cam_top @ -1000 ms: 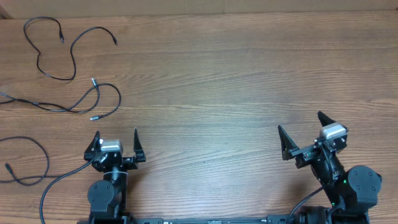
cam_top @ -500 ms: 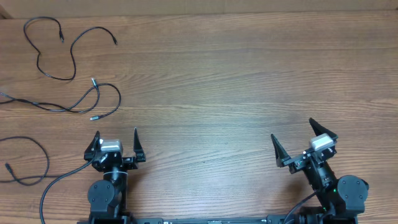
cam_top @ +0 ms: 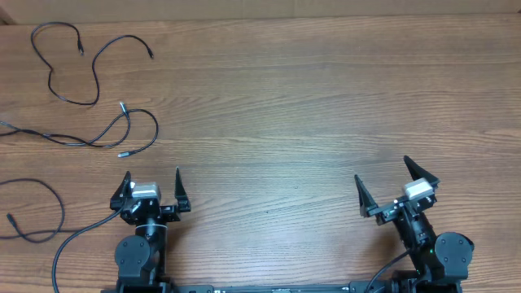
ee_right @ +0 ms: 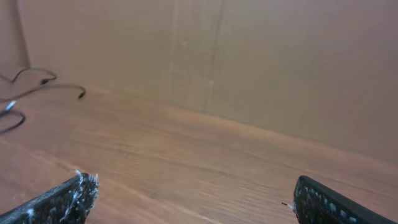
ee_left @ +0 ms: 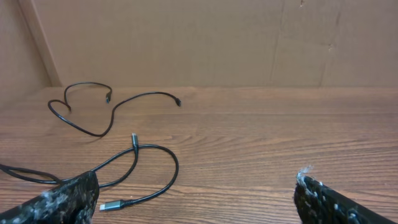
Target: Untangle cables
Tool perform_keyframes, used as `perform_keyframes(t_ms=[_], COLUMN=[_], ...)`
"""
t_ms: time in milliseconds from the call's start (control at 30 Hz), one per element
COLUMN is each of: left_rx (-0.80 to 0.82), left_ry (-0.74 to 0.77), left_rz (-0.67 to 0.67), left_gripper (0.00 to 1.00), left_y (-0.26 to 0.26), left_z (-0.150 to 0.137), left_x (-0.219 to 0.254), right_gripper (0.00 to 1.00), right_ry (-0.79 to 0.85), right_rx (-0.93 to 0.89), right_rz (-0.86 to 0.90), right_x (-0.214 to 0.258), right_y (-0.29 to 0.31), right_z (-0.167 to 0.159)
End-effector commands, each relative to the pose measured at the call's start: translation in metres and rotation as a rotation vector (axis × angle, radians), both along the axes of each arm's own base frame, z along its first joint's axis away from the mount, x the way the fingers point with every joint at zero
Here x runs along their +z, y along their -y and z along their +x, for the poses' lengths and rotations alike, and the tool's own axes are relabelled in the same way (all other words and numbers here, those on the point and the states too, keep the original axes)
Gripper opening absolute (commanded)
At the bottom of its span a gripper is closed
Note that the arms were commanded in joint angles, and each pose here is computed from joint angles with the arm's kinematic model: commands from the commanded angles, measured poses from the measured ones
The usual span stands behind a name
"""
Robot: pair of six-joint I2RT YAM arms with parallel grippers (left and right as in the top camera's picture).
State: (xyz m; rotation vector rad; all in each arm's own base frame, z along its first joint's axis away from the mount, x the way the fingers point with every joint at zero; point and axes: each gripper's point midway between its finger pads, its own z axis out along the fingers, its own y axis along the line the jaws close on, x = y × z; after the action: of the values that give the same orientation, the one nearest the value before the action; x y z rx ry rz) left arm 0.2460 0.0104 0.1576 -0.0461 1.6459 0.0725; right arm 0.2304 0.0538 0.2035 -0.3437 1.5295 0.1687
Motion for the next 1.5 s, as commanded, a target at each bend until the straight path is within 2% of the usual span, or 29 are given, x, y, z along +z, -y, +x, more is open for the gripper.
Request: perform_keyframes(t_ms=[0, 400, 1467], left_rx=[-0.012, -0.012, -0.012], left_ry=[0.006, 0.006, 0.006], left_rz=[0.018, 0.018, 0.018], left_gripper=[1.00, 1.00, 1.00], left_y=[0.002, 0.002, 0.002], left_z=[0.000, 0.000, 0.000], left_x=[0.000, 0.000, 0.000], right_gripper=[1.00, 1.00, 1.00], right_ry=[-0.008, -0.029, -0.057], right_rx=[-0.055, -0.113, -0.160], right_rz=[0.057, 0.175, 0.170], right_x=[-0.004, -0.022, -0.030], right_y=[0.009, 0.019, 0.026], right_z=[0.004, 0.012, 0.014])
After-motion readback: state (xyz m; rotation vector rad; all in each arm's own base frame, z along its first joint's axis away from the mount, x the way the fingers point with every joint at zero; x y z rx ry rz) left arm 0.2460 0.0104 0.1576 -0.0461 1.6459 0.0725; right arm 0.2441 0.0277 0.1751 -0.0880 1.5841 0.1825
